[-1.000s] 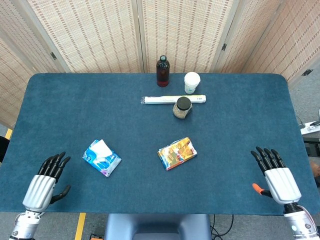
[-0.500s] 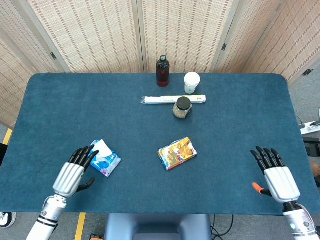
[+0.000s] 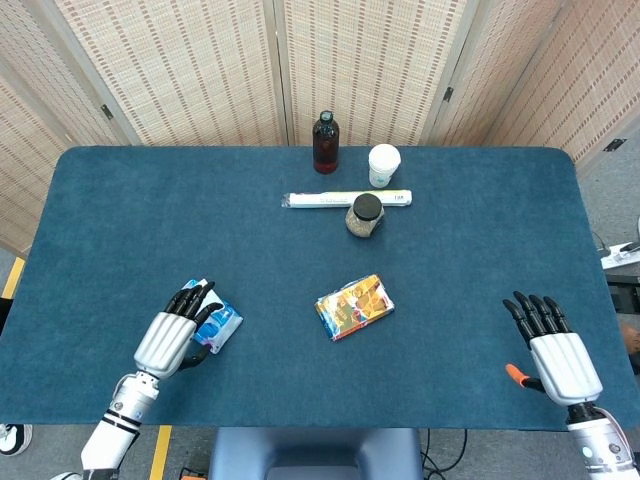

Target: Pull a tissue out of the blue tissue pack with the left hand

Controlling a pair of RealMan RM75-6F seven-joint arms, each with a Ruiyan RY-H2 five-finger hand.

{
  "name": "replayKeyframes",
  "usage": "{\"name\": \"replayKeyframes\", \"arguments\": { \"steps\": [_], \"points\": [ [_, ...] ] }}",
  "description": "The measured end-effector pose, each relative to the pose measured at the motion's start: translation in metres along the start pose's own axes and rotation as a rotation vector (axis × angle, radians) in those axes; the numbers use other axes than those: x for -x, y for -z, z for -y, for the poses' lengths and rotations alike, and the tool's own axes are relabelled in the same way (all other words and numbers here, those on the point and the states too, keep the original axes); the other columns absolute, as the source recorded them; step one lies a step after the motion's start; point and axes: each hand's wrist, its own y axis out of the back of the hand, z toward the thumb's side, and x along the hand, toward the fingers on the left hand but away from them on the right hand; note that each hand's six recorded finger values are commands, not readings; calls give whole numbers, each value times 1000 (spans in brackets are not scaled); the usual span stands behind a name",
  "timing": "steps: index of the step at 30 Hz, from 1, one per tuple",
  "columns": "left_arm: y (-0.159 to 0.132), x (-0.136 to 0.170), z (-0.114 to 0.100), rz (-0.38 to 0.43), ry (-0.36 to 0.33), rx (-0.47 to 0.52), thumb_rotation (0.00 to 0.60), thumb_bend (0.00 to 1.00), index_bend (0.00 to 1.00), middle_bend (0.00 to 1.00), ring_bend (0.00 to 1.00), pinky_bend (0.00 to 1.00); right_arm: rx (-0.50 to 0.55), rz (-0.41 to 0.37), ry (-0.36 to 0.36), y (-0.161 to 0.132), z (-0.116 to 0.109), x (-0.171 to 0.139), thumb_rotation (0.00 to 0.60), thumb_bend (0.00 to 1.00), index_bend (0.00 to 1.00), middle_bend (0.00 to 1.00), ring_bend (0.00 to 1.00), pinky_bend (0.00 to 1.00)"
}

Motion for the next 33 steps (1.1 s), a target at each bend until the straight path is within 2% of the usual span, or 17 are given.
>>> {"name": "replayKeyframes", "arguments": {
  "steps": [9, 20, 25, 33],
  "points": [
    [-3, -13, 4, -15, 17, -5, 600, 415, 297, 0, 0, 161, -5, -1, -3, -1, 2, 0, 600, 113, 0, 0, 0, 4],
    [3, -27, 17, -38, 44, -56, 600, 486, 332, 0, 1, 175, -1, -2, -10, -1, 2, 0, 600, 113, 0, 0, 0, 4],
    [6, -32, 18, -47, 35, -75, 600, 539, 390, 0, 16, 191, -3, -4, -16, -1, 4, 0, 600, 113, 0, 0, 0, 4],
    [19, -35, 15, -85, 9, -116, 600, 551, 343, 0, 17, 194, -1, -2, -17, -1, 4, 1, 600, 113, 0, 0, 0, 4]
  ]
}}
